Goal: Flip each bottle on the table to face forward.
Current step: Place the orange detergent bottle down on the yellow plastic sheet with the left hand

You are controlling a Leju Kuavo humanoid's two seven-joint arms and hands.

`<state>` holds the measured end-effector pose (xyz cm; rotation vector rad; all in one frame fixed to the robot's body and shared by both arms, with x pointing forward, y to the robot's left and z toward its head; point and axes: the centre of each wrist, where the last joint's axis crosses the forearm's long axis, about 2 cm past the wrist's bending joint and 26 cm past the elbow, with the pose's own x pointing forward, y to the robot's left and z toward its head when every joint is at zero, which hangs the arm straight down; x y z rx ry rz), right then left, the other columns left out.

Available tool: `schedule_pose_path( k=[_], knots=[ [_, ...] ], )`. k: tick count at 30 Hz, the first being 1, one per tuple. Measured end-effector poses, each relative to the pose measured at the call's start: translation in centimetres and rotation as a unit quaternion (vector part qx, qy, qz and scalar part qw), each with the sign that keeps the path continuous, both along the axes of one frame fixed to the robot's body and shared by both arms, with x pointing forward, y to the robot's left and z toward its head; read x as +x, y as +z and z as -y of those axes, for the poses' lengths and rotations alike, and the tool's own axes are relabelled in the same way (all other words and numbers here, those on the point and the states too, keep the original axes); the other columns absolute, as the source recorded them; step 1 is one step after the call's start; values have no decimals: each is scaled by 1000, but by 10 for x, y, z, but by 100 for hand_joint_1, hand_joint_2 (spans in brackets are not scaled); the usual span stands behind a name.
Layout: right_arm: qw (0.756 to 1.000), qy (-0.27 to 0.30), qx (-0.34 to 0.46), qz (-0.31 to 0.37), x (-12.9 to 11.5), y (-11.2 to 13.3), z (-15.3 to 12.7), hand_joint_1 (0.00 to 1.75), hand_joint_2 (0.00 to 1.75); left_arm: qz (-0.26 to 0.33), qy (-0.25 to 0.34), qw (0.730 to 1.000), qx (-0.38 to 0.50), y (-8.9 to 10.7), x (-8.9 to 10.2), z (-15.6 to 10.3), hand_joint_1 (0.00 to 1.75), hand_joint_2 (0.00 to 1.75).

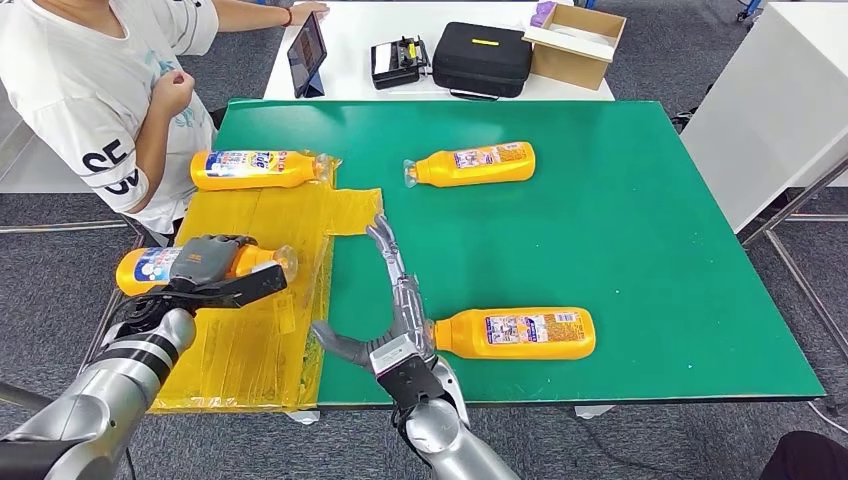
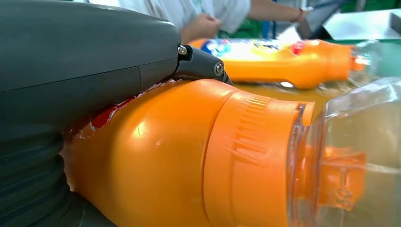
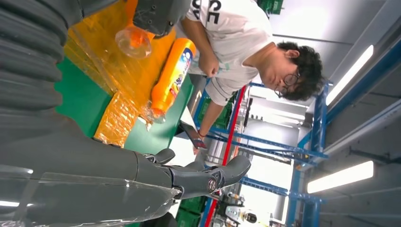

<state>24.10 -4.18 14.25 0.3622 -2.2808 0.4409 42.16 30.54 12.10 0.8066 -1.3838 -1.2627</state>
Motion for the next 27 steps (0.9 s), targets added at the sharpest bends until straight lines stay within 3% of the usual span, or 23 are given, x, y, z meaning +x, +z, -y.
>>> schedule_pose_path(
  k=[12,13,16,17,20,27],
  knots=[
    [1000,14,-22,-13,-1,-11,-2,0,175,-38,-45,992,-114,-21,-14,6,175,175],
    [1000,14,-23,-14,-1,-12,-2,0,175,-38,-45,992,-114,-22,-15,6,166,175],
    [999,15,-26,-17,-1,-13,-3,0,175,-38,-45,992,-115,-23,-16,7,35,175],
    [999,15,-27,-18,-1,-14,-3,0,175,-38,-44,992,-116,-24,-17,8,0,131],
    [999,16,-29,-21,-1,-16,-3,0,175,-40,-46,991,-120,-31,-22,11,0,0],
    [999,17,-34,-26,-1,-19,-3,0,175,-64,-61,984,-154,-35,-26,18,0,0]
  ],
)
